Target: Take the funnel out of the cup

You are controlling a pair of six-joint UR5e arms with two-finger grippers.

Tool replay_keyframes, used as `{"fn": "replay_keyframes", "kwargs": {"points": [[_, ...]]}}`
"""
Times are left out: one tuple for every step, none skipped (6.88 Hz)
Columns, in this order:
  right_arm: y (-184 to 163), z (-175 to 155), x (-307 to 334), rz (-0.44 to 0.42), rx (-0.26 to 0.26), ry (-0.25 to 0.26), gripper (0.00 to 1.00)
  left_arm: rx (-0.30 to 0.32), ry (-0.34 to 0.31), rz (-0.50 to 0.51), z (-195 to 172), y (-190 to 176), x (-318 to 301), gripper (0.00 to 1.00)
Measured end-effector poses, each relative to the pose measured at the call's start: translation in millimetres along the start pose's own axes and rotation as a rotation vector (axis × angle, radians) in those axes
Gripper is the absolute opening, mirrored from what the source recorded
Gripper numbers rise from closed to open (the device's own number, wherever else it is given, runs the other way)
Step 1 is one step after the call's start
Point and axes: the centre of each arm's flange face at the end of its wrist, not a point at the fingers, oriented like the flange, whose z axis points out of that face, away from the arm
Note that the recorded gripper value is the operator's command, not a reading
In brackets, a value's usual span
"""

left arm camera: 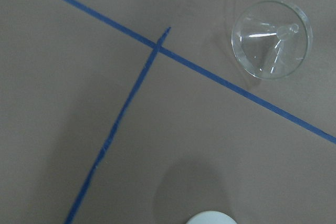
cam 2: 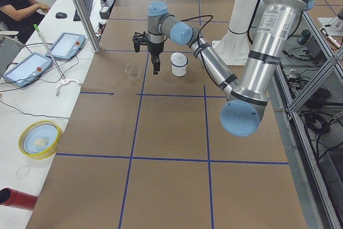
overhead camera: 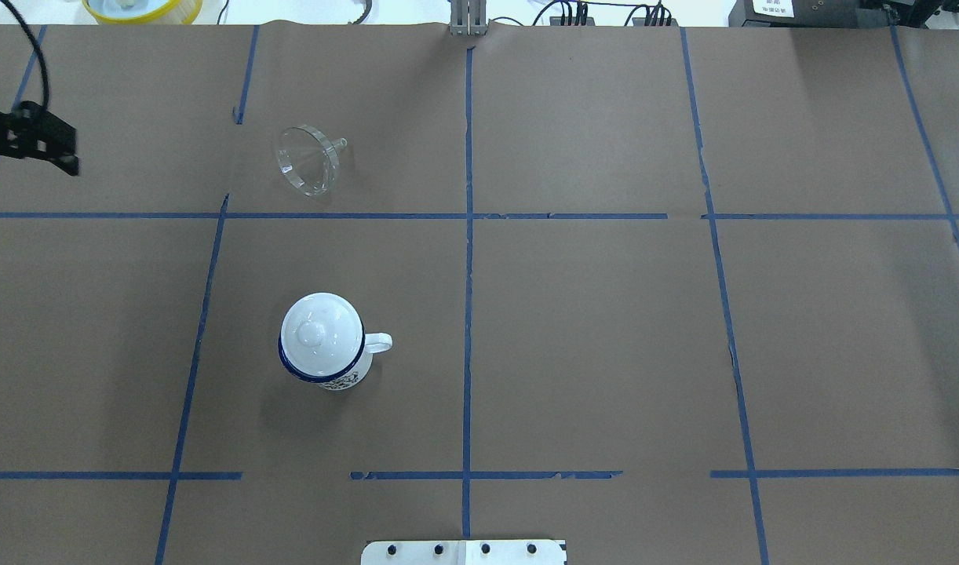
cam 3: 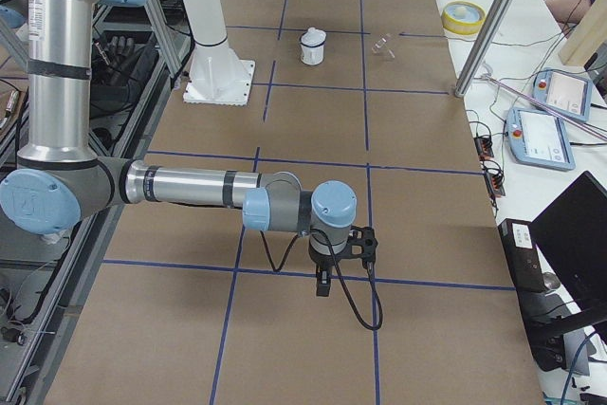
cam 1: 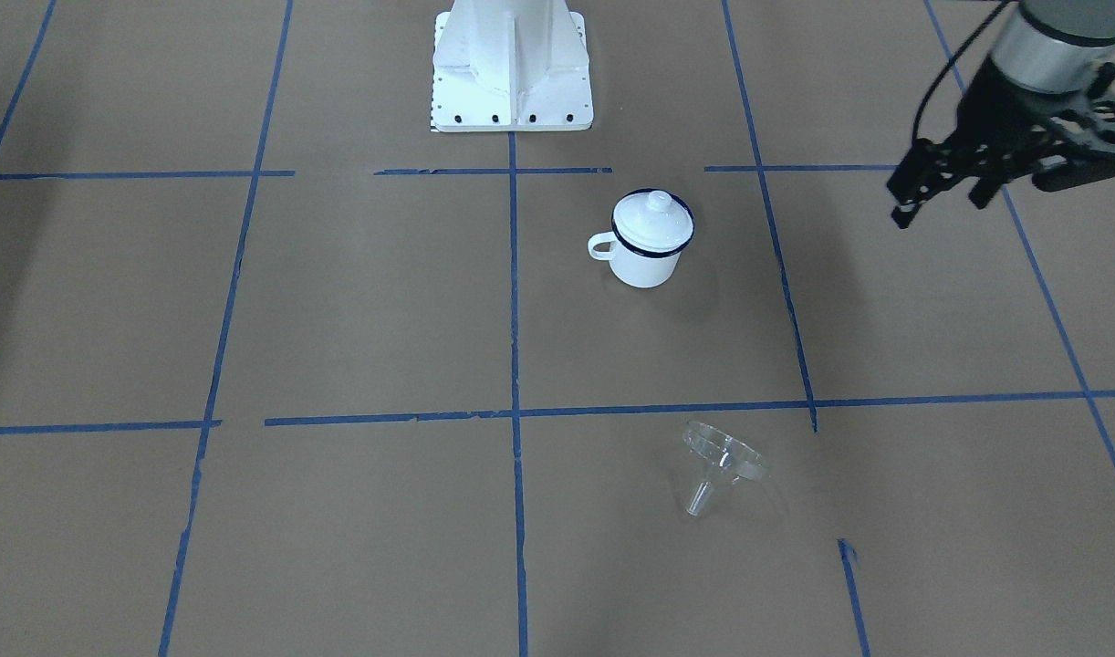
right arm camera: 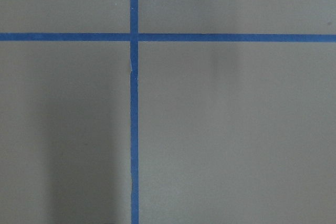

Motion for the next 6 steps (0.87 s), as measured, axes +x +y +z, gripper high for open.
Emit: {"fn": "replay_keyframes", "kwargs": {"points": [[-0.1, -0.1, -0.1, 0.0, 0.0, 0.0, 1.0, 0.001, -0.012, 0.1, -9.9, -32.7, -76.4, 1.0], [0.0, -0.1, -0.1, 0.0, 0.0, 0.0, 1.0, 0.005, -0.034, 0.178, -19.1, -56.5, -160.7, 1.0], [0.0, -0.1, -0.1, 0.0, 0.0, 0.0, 1.0, -0.002, -0.054, 0.248, -22.1, -64.8, -245.0, 1.0], [-0.1, -0.2, -0.2, 0.0, 0.0, 0.0, 1.0, -0.012, -0.062, 0.306, -16.2, -63.7, -318.3, 1.0], [-0.1, -0.1, -0.1, 0.0, 0.0, 0.0, 1.0, -0.019, -0.062, 0.331, -3.7, -58.8, -363.2, 1.0], [-0.1, -0.1, -0.1, 0.0, 0.0, 0.0, 1.0, -0.025, -0.06, 0.336, 9.0, -52.4, -387.2, 1.0]]}}
